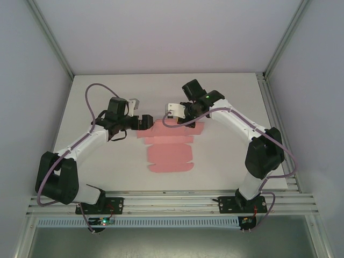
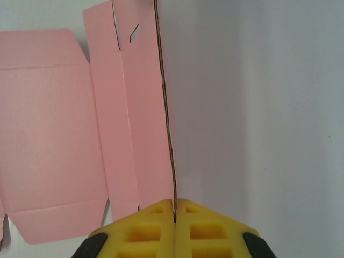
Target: Assemble paper box
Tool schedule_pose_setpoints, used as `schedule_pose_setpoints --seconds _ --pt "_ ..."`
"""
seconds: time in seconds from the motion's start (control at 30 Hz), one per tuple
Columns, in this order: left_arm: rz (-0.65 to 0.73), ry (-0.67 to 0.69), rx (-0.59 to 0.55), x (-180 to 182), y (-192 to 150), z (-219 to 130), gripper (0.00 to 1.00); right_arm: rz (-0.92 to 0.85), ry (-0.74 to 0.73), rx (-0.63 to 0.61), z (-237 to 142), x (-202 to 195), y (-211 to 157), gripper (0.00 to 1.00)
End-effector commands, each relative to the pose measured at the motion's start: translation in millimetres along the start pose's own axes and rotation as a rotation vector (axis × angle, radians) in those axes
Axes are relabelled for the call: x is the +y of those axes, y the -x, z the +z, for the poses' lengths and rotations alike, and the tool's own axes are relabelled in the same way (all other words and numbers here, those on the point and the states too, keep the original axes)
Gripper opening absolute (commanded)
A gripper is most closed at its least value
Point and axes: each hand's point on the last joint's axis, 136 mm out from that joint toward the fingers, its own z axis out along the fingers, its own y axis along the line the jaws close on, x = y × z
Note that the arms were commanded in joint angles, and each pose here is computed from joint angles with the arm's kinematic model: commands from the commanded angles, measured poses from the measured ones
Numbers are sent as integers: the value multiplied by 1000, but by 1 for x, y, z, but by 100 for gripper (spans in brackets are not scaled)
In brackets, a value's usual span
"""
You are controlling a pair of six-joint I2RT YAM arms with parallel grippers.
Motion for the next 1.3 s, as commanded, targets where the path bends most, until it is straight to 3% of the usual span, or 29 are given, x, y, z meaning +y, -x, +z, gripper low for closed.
schedule_pose_setpoints --seconds 0.0,0.13,0.33,0.43,0.6,0.93,1.07,1.27 --pt "96 -128 -7 -28 -3 4 100 33 14 -38 -1 -4 9 0" --pt "97 -150 -32 -36 4 6 100 59 26 -47 5 -2 11 0" --pt "34 -35 -77 -19 16 15 100 46 2 -97 13 0 24 0" --pt "-16 16 -68 -9 17 20 100 15 -195 -39 27 -16 22 0" --pt "-113 216 -38 28 6 18 100 -56 -595 44 27 -53 13 0" --pt "-235 418 -48 61 -23 -24 100 -332 -973 179 31 -44 0 0" --pt "-304 512 -46 81 -39 -41 100 -301 -1004 130 30 -40 1 0" --pt "-435 570 -25 111 -60 -46 100 -242 -903 44 27 -29 1 0"
